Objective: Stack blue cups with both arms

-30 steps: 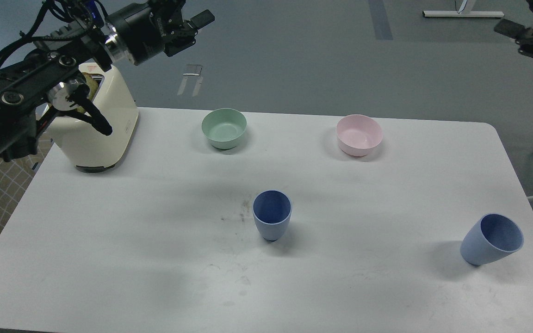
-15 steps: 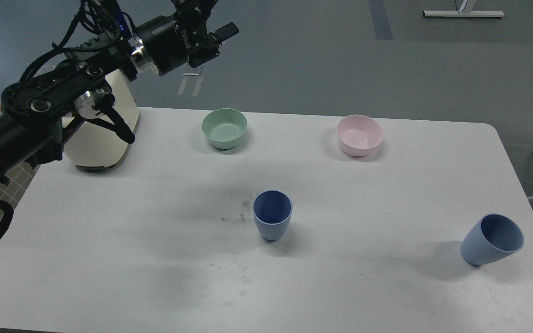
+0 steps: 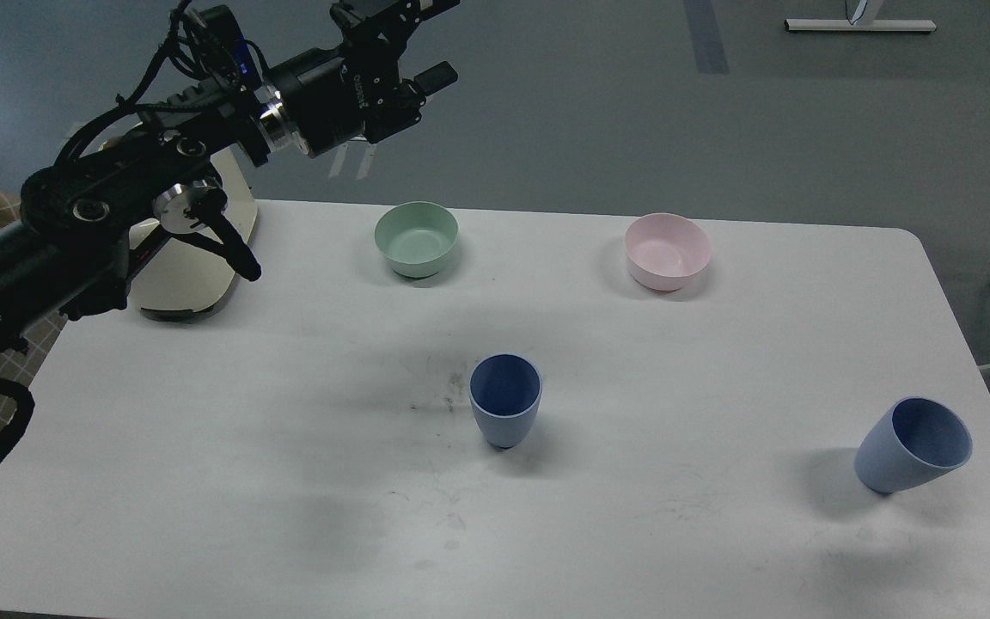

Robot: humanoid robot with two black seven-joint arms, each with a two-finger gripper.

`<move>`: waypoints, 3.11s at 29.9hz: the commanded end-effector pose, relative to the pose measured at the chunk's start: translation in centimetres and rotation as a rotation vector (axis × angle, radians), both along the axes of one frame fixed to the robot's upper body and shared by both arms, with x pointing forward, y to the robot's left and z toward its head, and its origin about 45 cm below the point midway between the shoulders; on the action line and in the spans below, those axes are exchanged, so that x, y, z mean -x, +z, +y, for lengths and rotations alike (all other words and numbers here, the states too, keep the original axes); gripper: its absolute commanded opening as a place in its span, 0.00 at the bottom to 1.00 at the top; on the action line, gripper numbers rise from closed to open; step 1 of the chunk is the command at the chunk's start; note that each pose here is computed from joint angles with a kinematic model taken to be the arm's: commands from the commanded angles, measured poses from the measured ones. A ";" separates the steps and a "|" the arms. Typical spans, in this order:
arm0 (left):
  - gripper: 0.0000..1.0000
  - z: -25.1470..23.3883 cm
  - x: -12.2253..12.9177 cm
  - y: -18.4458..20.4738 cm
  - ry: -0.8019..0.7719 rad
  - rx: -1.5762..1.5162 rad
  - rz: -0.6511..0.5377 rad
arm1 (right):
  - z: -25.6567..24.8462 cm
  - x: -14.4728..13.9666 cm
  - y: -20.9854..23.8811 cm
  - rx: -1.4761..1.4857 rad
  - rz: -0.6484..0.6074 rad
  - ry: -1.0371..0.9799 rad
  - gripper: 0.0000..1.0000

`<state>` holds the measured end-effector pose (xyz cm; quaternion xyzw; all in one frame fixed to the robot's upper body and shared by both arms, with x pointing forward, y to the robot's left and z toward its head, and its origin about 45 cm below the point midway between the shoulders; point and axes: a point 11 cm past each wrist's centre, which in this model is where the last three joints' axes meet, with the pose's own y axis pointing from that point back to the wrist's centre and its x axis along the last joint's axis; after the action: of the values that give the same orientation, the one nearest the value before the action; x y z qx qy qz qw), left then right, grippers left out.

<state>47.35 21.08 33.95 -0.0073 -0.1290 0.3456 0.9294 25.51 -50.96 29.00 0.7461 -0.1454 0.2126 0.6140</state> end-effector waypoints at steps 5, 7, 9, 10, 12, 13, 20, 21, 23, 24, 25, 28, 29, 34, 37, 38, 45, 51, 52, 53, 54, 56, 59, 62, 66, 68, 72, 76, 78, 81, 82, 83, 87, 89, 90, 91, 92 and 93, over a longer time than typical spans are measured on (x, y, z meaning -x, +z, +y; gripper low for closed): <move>0.97 0.0 0.1 -0.4 -0.002 0.003 0.008 | 2.0 -1.2 -1.9 -0.033 0.023 0.050 1.00; 0.97 0.0 0.2 -0.7 -0.001 0.002 0.015 | 2.3 -1.4 -2.9 -0.034 0.043 0.057 1.00; 0.97 0.0 0.3 -0.8 -0.002 0.001 0.016 | 2.4 -1.2 -3.8 -0.036 0.056 0.065 1.00; 0.97 0.1 0.3 -0.9 0.000 0.001 0.018 | 2.5 -1.1 -4.1 -0.036 0.059 0.068 1.00; 0.97 0.1 0.3 -1.1 0.001 0.001 0.022 | 2.5 -1.3 -4.7 -0.033 0.054 0.074 1.00; 0.97 0.1 0.3 -1.1 0.001 0.001 0.022 | 2.5 -1.5 -4.9 -0.031 0.052 0.075 1.00; 0.97 0.2 0.4 -1.3 0.003 0.002 0.027 | 3.3 -2.1 -6.4 -0.035 0.050 0.102 0.95; 0.97 0.3 0.4 -1.4 0.005 0.001 0.028 | 3.6 -2.3 -6.9 -0.037 0.052 0.108 0.94; 0.97 0.4 0.4 -1.5 0.006 0.001 0.031 | 3.8 -2.4 -7.5 -0.037 0.053 0.115 0.91; 0.97 0.4 0.4 -1.5 0.006 0.001 0.031 | 3.9 -2.5 -7.5 -0.038 0.051 0.118 0.90; 0.97 0.4 0.4 -1.5 0.006 0.001 0.031 | 3.9 -2.5 -7.7 -0.042 0.053 0.117 0.89; 0.97 0.4 0.4 -1.6 0.006 0.002 0.032 | 4.2 -2.4 -8.0 -0.063 0.059 0.105 0.66; 0.97 0.4 0.4 -1.6 0.006 0.002 0.032 | 4.2 -2.3 -8.2 -0.064 0.064 0.104 0.48; 0.97 0.4 0.4 -1.5 0.006 0.004 0.030 | 4.3 -2.2 -8.2 -0.065 0.068 0.106 0.09; 0.97 0.1 0.6 -1.4 -0.004 0.007 0.029 | 4.3 -2.1 -8.3 -0.066 0.070 0.106 0.00; 0.97 0.0 0.6 -1.5 -0.005 0.007 0.030 | 4.3 -2.0 -8.3 -0.067 0.072 0.104 0.00; 0.97 0.0 0.6 -1.5 -0.004 0.010 0.031 | 4.3 -2.2 -7.8 -0.069 0.059 0.104 0.00; 0.97 0.0 0.7 -1.7 -0.004 0.011 0.035 | 4.8 -2.9 -4.9 -0.086 -0.007 0.117 0.00; 0.97 0.0 0.7 -1.7 -0.004 0.011 0.035 | 5.1 -3.4 -3.6 -0.089 -0.037 0.127 0.00; 0.97 0.0 0.7 -1.7 -0.004 0.011 0.035 | 5.2 -3.6 -3.0 -0.089 -0.050 0.131 0.00; 0.97 0.0 0.7 -1.7 -0.004 0.011 0.035 | 5.5 -4.2 -1.8 -0.087 -0.070 0.137 0.00; 0.97 0.0 0.7 -1.7 -0.004 0.011 0.035 | 6.0 -5.3 -0.2 -0.084 -0.090 0.150 0.00; 0.97 0.0 0.7 -1.7 -0.005 0.011 0.036 | 8.0 -7.5 1.5 -0.087 -0.112 0.200 0.00; 0.97 -0.3 0.7 -1.8 -0.011 0.013 0.037 | 10.7 -11.5 3.5 -0.067 -0.158 0.259 0.00; 0.97 -0.2 0.7 -1.8 -0.009 0.013 0.037 | 15.9 -16.3 5.6 -0.038 -0.221 0.359 0.00; 0.97 -0.2 0.7 -1.8 -0.010 0.012 0.037 | 19.3 -17.8 6.1 0.003 -0.218 0.439 0.00; 0.97 -0.1 0.7 -1.8 -0.006 0.012 0.037 | 25.9 -18.8 7.1 0.027 -0.185 0.561 0.00; 0.97 -0.3 0.7 -1.8 -0.007 0.012 0.036 | 30.9 -18.4 7.8 0.034 -0.163 0.655 0.00; 0.97 -0.2 0.7 -1.8 -0.006 0.009 0.035 | 33.7 -17.4 8.0 0.040 -0.143 0.727 0.00; 0.97 -0.3 0.7 -1.9 -0.007 0.006 0.035 | 36.1 -15.9 8.0 0.044 -0.119 0.802 0.00; 0.97 -0.3 0.7 -1.9 -0.007 0.006 0.035 | 36.5 -15.6 8.0 0.048 -0.112 0.819 0.00; 0.97 -0.2 0.7 -1.9 -0.005 0.006 0.036 | 37.2 -15.1 7.9 0.057 -0.103 0.845 0.00; 0.97 -0.1 0.6 -1.9 -0.004 0.005 0.035 | 39.9 -13.8 6.9 0.078 -0.063 0.917 0.00; 0.97 -0.1 0.7 -1.9 -0.004 0.004 0.035 | 40.7 -13.5 6.6 0.083 -0.053 0.933 0.00; 0.97 -0.1 0.6 -1.9 -0.004 0.005 0.035 | 41.4 -13.3 6.2 0.088 -0.046 0.949 0.00; 0.97 -0.1 0.6 -1.9 -0.004 0.005 0.035 | 41.8 -13.2 6.1 0.091 -0.041 0.958 0.00; 0.97 -0.1 0.6 -1.9 -0.003 0.003 0.034 | 42.2 -13.2 5.8 0.098 -0.035 0.963 0.00; 0.97 0.0 0.6 -1.9 -0.002 0.002 0.034 | 42.6 -13.2 5.5 0.102 -0.032 0.967 0.00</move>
<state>46.70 20.97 32.07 -0.0034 -0.1120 0.3444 0.9321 38.84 -9.52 35.18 0.6983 0.2076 0.4914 0.4773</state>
